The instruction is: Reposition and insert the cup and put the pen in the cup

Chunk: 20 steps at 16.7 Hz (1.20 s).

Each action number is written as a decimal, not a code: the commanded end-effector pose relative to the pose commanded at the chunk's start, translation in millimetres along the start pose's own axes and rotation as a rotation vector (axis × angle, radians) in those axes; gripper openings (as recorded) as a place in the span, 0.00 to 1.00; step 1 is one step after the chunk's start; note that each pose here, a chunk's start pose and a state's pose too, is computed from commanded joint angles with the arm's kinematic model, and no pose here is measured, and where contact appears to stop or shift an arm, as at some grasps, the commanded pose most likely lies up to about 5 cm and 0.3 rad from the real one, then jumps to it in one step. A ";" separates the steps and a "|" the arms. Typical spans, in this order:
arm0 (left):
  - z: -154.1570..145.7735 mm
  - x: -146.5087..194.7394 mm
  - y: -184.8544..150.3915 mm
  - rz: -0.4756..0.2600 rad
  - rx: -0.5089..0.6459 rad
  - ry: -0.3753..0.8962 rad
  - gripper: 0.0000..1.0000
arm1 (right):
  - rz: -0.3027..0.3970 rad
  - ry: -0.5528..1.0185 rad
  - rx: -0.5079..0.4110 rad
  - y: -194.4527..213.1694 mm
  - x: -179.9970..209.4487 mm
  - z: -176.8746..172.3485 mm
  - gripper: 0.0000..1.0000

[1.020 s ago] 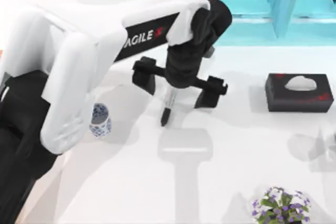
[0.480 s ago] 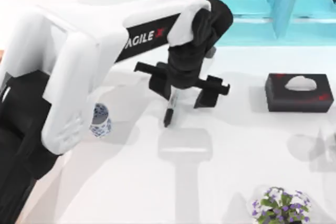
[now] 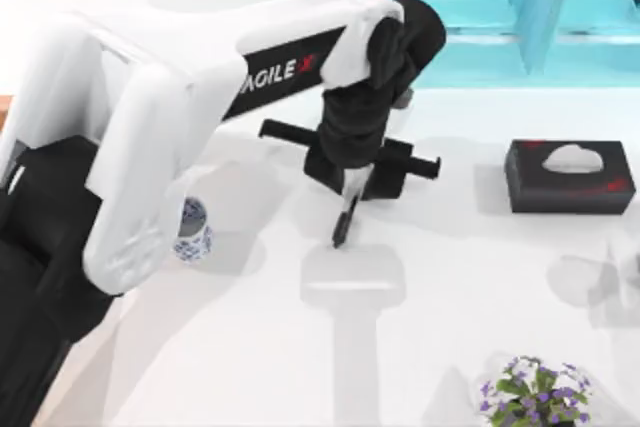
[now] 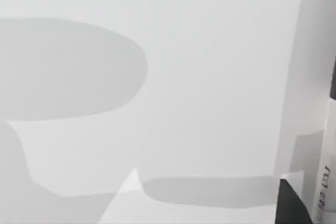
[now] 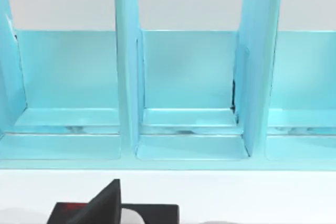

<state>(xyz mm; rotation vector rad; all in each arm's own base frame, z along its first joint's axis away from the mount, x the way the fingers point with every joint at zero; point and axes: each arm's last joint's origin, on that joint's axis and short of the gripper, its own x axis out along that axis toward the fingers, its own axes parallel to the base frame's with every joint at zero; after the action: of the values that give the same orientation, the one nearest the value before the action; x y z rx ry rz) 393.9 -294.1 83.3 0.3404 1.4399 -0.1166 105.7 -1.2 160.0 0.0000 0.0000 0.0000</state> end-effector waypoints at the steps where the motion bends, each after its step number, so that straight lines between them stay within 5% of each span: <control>1: 0.0 0.0 0.0 0.000 0.000 0.000 0.00 | 0.000 0.000 0.000 0.0 0.0 0.0 1.00; 3: 0.6 -32.2 -6.0 -0.072 -0.014 -0.044 0.00 | 0.000 0.000 0.000 0.0 0.0 0.0 1.00; 7: -12.0 -54.9 -9.3 -0.067 -0.017 -0.049 0.00 | 0.000 0.000 0.000 0.0 0.0 0.0 1.00; 14: -76.0 -136.8 -16.0 -0.076 -0.019 -0.051 0.00 | 0.000 0.000 0.000 0.0 0.0 0.0 1.00; 20: -83.8 -142.9 -15.1 -0.073 -0.018 -0.045 0.00 | 0.000 0.000 0.000 0.0 0.0 0.0 1.00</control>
<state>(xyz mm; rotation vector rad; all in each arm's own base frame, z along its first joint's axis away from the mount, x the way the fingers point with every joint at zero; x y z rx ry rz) 290.8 -301.2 213.6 0.2692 1.4083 -0.1697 105.7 -1.2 160.0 0.0000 0.0000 0.0000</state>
